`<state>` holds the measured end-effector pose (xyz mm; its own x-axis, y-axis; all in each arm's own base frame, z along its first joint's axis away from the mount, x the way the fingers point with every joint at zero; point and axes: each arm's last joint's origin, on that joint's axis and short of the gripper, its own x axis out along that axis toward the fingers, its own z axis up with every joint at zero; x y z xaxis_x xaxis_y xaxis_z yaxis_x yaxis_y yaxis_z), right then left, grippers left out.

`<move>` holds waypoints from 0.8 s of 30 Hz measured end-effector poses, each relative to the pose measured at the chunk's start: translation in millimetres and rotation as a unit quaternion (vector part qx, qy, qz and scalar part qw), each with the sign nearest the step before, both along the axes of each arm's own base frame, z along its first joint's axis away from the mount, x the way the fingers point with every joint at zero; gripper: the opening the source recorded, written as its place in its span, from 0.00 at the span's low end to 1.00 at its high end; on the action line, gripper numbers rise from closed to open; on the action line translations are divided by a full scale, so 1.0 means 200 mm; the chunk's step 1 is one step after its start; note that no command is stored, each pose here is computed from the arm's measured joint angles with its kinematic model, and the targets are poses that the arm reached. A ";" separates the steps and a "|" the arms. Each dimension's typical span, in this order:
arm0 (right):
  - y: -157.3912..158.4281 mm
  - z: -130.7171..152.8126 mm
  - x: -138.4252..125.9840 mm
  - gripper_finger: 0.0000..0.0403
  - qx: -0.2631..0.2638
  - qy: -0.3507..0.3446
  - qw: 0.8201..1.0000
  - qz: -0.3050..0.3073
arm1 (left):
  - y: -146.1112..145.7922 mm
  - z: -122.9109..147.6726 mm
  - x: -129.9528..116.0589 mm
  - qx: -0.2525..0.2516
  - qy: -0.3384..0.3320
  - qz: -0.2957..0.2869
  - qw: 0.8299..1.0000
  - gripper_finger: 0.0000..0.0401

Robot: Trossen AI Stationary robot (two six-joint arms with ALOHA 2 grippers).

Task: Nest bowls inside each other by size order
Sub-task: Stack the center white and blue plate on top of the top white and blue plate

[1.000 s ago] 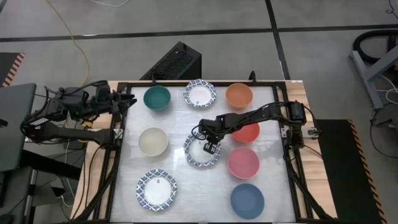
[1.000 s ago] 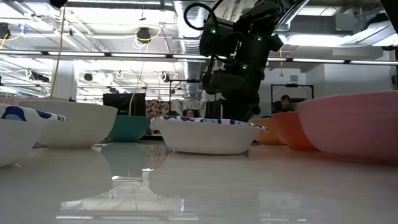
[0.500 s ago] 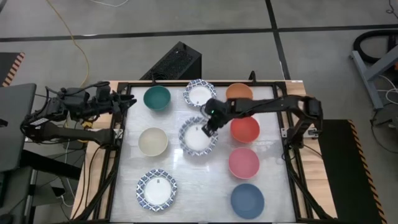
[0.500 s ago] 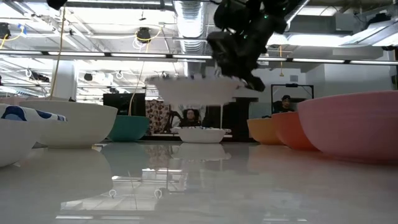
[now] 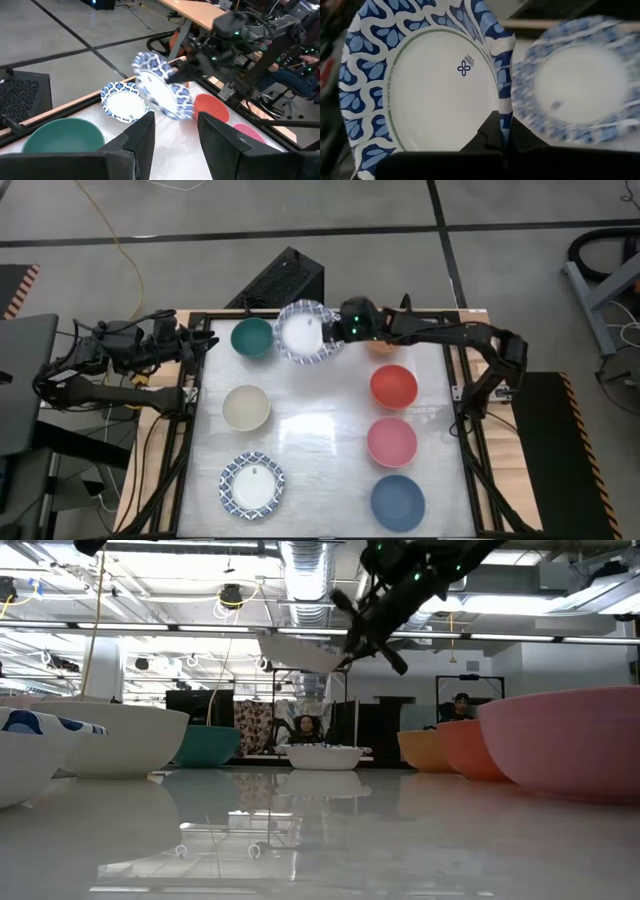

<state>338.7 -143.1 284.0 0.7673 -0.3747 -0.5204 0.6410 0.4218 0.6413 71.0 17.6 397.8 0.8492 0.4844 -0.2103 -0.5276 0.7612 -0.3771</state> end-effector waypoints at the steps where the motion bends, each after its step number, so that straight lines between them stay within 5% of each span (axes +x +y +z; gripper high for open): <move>1: -0.03 -0.01 0.00 0.02 0.003 -0.003 1.000 -0.014 | 0.00 0.00 0.00 -0.002 -0.001 0.001 1.000 0.34; 14: -0.26 -0.32 0.01 0.02 0.067 0.070 0.990 -0.098 | 0.00 0.00 0.00 -0.007 -0.005 0.017 1.000 0.34; 24: -0.35 -0.37 -0.05 0.02 0.080 0.098 0.984 -0.127 | 0.00 0.00 0.00 -0.007 -0.005 0.017 1.000 0.34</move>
<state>327.9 -214.0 209.7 0.5380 -0.4429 -0.7172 0.8309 0.1354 0.5397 70.6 18.4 397.7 0.8342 0.5104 -0.2087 -0.5494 0.7370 -0.3937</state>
